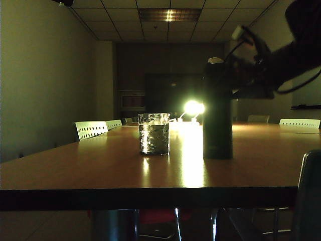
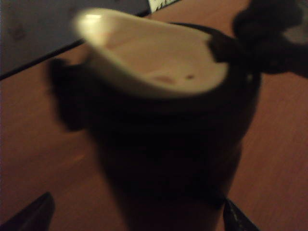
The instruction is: Pick up the black thermos cup, pour some water from it into the cup, and then put the thermos cup back on the table.
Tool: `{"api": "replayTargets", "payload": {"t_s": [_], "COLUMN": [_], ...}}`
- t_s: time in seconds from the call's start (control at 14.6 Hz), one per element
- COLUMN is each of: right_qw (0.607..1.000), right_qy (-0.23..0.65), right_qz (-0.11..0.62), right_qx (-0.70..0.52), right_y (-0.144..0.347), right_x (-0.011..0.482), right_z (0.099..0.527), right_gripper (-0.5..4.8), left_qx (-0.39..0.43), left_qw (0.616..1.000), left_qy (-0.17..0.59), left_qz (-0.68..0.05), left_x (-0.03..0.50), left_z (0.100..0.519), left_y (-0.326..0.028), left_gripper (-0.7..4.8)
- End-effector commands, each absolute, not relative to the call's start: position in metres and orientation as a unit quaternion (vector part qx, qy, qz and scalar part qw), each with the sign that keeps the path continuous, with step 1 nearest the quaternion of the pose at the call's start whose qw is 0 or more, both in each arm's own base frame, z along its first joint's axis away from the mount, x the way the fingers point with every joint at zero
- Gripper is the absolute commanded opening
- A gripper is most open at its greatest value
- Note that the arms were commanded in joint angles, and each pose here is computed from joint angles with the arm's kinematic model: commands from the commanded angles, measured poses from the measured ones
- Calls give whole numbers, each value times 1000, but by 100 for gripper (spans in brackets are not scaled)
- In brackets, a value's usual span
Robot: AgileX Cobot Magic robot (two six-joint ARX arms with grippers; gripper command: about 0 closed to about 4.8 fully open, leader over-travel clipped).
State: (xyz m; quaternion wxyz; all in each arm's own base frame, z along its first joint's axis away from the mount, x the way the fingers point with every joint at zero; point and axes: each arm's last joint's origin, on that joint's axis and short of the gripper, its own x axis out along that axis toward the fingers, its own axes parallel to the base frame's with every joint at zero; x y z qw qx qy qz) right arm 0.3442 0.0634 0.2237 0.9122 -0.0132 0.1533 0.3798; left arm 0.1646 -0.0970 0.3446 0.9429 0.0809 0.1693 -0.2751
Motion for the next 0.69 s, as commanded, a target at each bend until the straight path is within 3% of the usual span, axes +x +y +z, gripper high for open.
{"api": "replayTargets", "payload": {"t_s": [0.07, 0.48, 0.69], "right_qw": [913, 926, 921], "right_qy": [152, 86, 98], "right_qz": [379, 362, 373], "right_qx": [-23, -59, -55], "right_y": [60, 62, 71], "right_x": [341, 351, 357], "right_z": [229, 230, 214], "right_gripper": [479, 479, 479], "left_qx": [77, 77, 77], "left_qw": [944, 944, 944], "left_qy": [163, 163, 163], "left_qz": [-277, -277, -277], "left_x": [164, 164, 164], "left_z": [347, 347, 347], "left_y": [-97, -97, -97], "left_gripper": [-5, -5, -5]}}
